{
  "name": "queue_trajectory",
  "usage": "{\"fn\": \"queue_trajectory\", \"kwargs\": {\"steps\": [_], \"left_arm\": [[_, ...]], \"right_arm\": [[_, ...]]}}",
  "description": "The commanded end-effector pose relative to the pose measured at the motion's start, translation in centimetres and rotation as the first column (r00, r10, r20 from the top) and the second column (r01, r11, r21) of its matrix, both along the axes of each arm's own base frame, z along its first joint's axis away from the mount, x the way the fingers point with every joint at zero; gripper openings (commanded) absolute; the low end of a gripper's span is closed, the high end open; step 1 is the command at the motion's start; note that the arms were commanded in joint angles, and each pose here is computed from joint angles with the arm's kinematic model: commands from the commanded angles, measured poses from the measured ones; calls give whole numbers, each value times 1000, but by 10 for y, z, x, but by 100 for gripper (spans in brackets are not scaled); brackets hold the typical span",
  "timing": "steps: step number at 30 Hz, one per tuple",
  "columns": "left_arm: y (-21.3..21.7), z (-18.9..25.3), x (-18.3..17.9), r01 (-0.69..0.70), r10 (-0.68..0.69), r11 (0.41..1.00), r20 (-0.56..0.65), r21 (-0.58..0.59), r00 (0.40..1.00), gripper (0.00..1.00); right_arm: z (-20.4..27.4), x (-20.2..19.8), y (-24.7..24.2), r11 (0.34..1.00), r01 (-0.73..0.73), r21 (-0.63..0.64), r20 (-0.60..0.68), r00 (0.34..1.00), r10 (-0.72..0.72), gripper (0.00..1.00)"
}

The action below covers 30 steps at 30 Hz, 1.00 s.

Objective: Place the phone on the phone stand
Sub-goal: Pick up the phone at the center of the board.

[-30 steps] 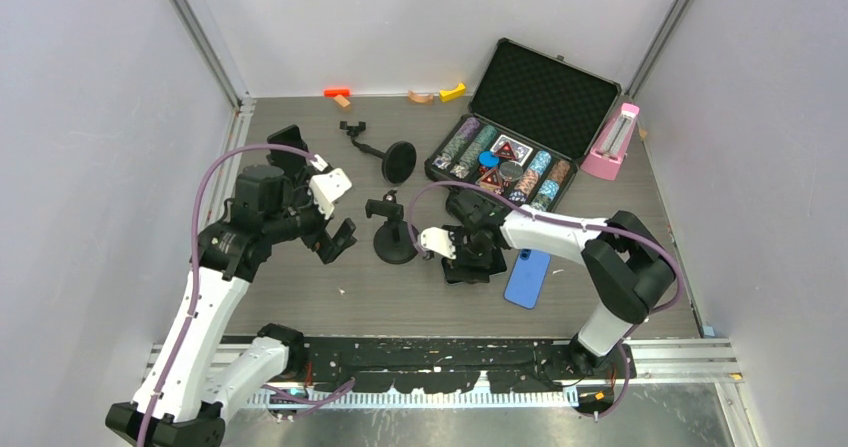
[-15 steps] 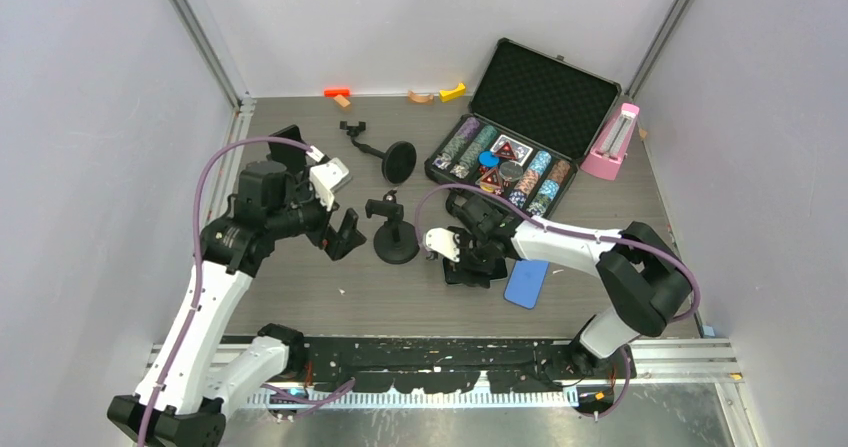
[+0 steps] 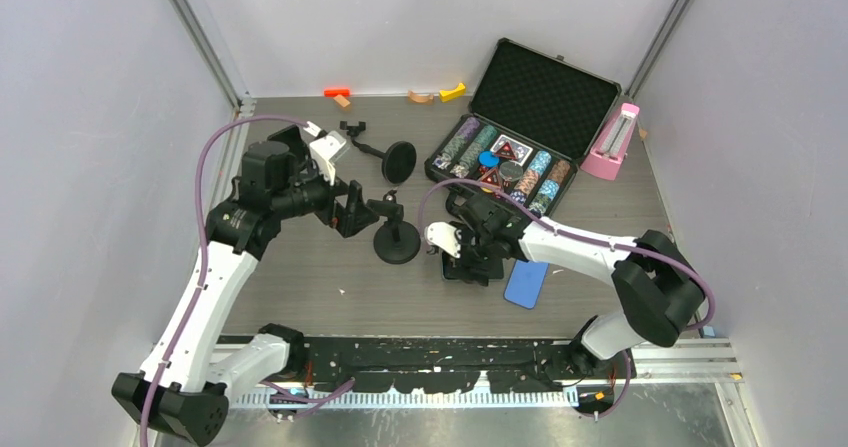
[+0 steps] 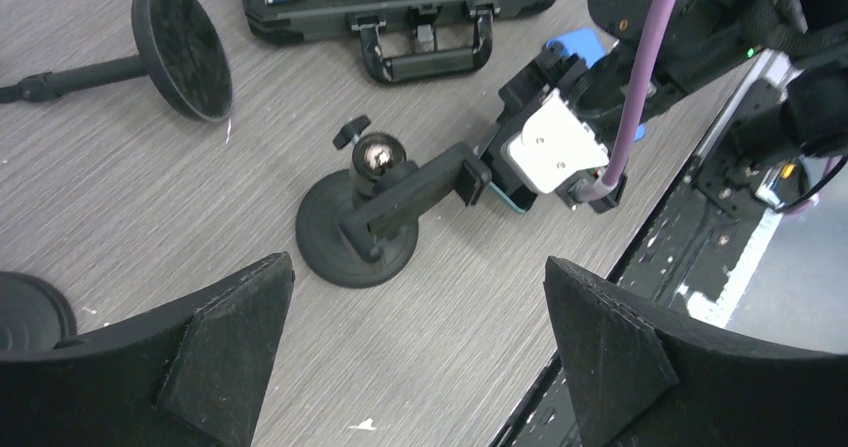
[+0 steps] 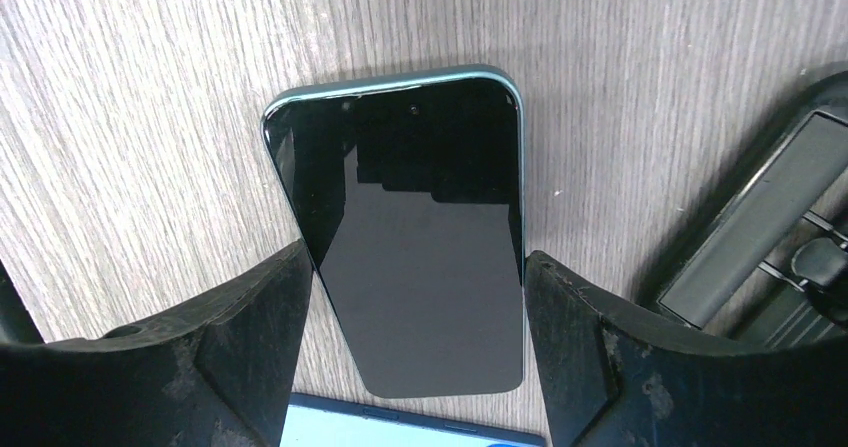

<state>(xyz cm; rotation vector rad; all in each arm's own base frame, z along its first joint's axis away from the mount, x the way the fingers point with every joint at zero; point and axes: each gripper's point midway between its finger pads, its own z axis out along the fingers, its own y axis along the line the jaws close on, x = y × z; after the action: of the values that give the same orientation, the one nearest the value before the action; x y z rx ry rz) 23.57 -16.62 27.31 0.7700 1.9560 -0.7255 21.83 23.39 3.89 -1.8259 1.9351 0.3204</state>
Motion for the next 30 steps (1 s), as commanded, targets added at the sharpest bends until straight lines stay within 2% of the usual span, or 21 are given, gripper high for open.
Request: {"fn": "queue_trajectory", "kwargs": {"steps": [1, 6, 16, 20, 23, 27, 30], "left_arm": [[-14, 43, 8, 14, -8, 993, 55, -120, 998, 100], [-25, 51, 10, 21, -18, 985, 19, -174, 1000, 98], [-40, 45, 22, 41, -43, 984, -8, -174, 999, 96], [-40, 46, 22, 40, -40, 984, 6, -175, 999, 96], [-38, 47, 20, 38, -34, 985, 24, -168, 999, 96], [-35, 49, 16, 40, -33, 986, 46, -162, 998, 97], [-33, 48, 13, 39, -31, 987, 55, -153, 998, 98]], "right_arm": [[37, 15, 16, 993, 17, 117, 67, 997, -25, 0], [49, 19, 17, 987, 42, 153, 72, 996, -53, 0], [59, 23, 16, 979, 81, 189, 71, 993, -96, 0], [45, 29, 10, 984, 113, 141, 61, 991, -122, 0], [26, 32, 5, 990, 128, 59, 32, 991, -130, 1], [7, 37, 0, 990, 142, -27, 7, 990, -141, 11], [0, 41, 1, 988, 142, -60, -5, 990, -142, 23]]}}
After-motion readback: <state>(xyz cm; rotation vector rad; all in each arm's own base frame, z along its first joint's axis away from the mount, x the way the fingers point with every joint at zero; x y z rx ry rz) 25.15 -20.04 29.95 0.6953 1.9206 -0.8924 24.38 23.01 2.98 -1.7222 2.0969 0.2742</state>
